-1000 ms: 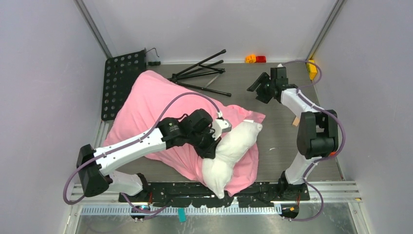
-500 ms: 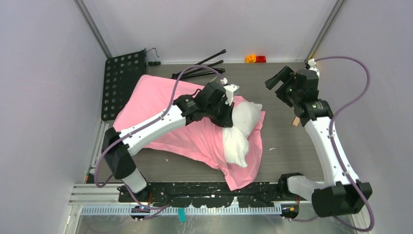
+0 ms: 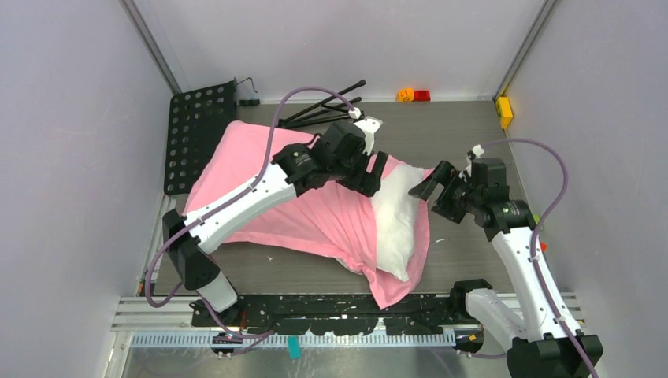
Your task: Remove the pillowcase from the pillow
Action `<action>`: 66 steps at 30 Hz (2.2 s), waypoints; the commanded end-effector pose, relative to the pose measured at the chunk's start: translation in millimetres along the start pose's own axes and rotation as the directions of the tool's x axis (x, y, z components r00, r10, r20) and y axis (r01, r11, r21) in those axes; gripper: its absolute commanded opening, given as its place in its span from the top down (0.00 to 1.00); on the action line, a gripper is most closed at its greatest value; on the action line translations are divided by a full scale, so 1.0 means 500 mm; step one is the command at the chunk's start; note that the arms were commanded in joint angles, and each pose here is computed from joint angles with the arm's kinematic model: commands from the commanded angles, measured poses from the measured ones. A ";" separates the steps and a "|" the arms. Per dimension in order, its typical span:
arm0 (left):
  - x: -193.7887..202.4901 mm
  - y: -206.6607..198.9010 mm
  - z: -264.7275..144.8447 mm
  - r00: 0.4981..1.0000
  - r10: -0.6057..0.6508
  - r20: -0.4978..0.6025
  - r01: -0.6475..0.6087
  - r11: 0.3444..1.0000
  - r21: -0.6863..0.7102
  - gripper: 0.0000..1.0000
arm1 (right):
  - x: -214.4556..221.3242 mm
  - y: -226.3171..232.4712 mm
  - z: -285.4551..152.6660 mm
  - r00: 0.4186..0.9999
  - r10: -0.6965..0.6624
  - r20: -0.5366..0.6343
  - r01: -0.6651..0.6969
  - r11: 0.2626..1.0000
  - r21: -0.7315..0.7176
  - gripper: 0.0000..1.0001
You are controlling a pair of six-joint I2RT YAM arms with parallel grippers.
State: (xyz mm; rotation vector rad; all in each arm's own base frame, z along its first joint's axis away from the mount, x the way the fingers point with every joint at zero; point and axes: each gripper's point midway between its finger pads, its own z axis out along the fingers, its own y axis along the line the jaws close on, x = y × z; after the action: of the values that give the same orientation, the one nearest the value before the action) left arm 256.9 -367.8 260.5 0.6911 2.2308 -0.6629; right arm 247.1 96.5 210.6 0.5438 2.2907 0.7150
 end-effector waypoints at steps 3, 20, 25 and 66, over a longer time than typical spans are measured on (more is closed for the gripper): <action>0.000 0.032 -0.041 0.992 0.122 -0.018 -0.123 0.972 -0.200 0.21 | 0.111 0.024 0.052 0.972 0.083 -0.220 -0.132 0.966 -0.221 0.08; 0.079 0.192 0.021 0.986 -0.009 -0.166 -0.060 0.913 -0.403 0.71 | 0.152 -0.040 0.121 0.974 0.014 -0.225 -0.039 0.994 -0.105 0.91; 0.083 0.278 -0.060 0.990 -0.083 -0.111 0.021 0.882 -0.471 0.76 | 0.093 -0.068 0.092 0.996 -0.038 -0.085 0.041 0.999 0.027 1.00; 0.128 -0.033 -0.173 0.993 -0.090 0.071 0.067 0.960 0.273 0.25 | -0.060 0.056 0.005 0.967 -0.071 0.243 0.102 0.988 -0.117 1.00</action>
State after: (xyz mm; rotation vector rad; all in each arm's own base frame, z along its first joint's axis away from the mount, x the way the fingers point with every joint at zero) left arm 217.9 -270.9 242.1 0.4710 2.2570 -0.9711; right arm 254.7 90.2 202.2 0.4826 2.1720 0.5949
